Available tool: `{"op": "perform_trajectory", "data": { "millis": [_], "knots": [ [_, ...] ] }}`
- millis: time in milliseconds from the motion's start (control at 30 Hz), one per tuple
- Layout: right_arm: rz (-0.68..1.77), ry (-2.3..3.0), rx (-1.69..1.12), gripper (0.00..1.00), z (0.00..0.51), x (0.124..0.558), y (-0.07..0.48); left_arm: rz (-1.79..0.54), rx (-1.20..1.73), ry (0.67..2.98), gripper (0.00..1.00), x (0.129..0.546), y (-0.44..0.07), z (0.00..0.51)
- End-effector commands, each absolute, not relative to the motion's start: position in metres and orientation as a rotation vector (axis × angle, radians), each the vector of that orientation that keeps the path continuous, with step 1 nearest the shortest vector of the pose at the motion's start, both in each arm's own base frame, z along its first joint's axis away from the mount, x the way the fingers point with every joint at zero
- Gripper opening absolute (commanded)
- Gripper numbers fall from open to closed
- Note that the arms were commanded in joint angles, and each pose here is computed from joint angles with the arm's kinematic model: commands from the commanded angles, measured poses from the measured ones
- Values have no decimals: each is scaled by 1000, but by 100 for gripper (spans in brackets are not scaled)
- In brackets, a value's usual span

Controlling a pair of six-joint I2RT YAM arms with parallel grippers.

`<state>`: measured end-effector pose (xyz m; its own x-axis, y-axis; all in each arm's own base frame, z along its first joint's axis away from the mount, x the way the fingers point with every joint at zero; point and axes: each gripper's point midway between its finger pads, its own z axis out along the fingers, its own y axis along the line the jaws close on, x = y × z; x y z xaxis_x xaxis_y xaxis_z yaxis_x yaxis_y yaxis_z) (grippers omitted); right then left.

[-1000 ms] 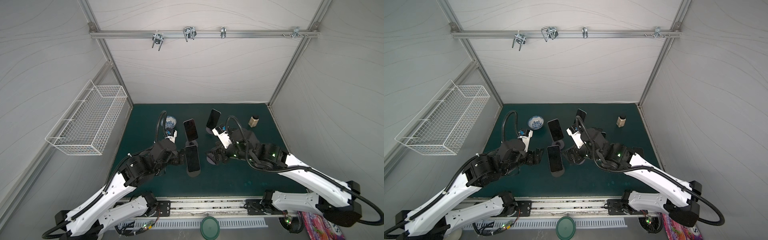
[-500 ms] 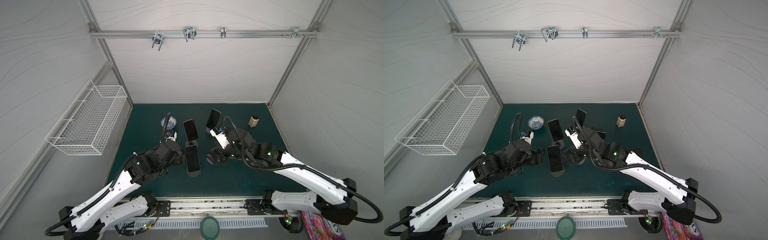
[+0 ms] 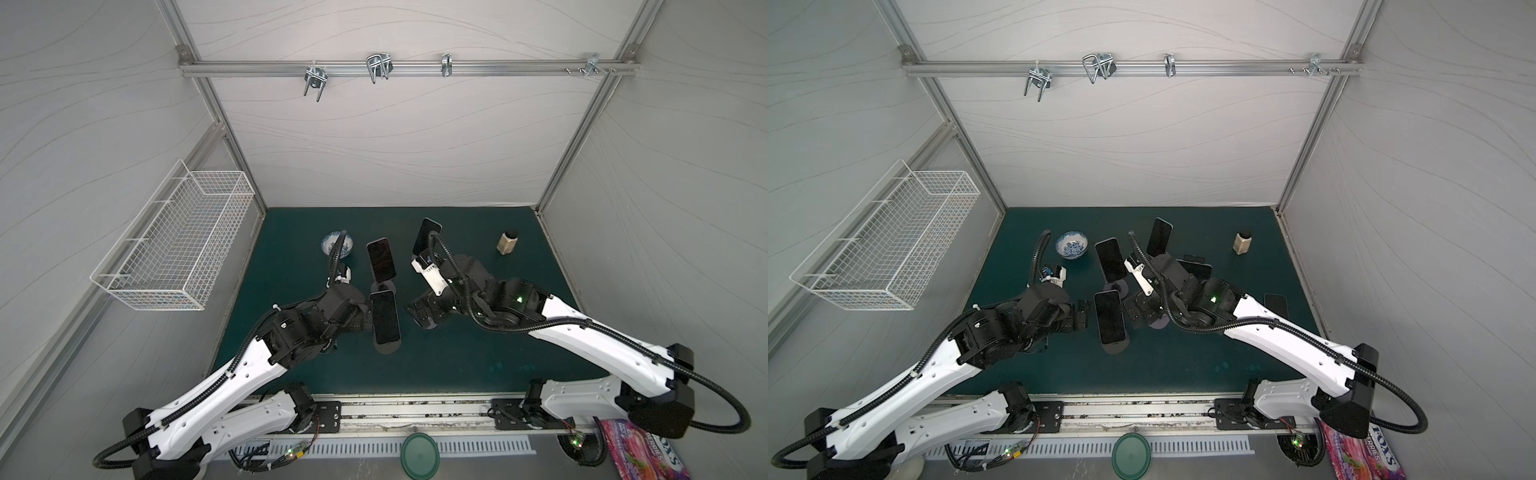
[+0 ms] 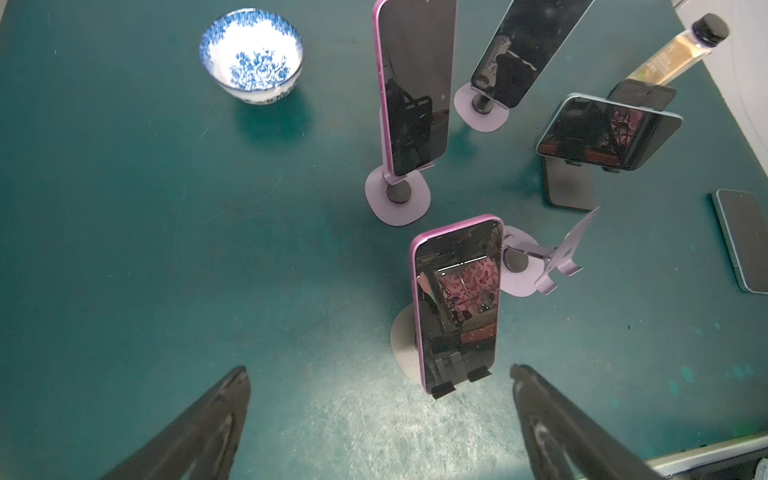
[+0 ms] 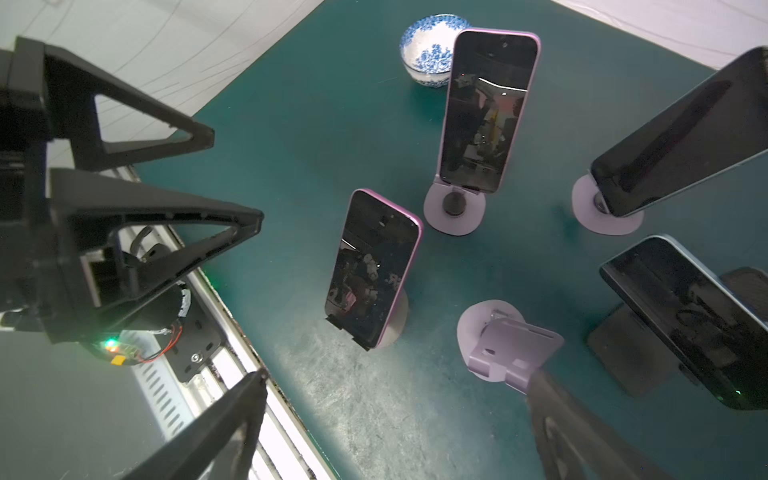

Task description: Remove the phone from the phone stand

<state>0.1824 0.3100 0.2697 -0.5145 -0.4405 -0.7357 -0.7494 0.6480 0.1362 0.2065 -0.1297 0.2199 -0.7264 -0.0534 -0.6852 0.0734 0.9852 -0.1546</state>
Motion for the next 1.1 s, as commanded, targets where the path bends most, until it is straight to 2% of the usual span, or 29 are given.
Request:
{"op": "perform_trajectory", "data": {
  "millis": [0, 133, 400, 667, 1067],
  "knots": [
    [568, 2241, -855, 99, 275, 186, 299, -255, -91, 2357, 99, 211, -131, 220],
    [630, 2351, -777, 99, 270, 187, 292, -235, -114, 2387, 99, 210, -131, 216],
    [593, 2425, -626, 99, 261, 195, 276, -219, -106, 2435, 99, 209, -135, 209],
    [698, 2470, -609, 99, 259, 185, 286, -234, -107, 2447, 99, 204, -134, 206],
    [701, 2469, -577, 99, 263, 182, 277, -289, -153, 2455, 99, 204, -140, 201]
  ]
}}
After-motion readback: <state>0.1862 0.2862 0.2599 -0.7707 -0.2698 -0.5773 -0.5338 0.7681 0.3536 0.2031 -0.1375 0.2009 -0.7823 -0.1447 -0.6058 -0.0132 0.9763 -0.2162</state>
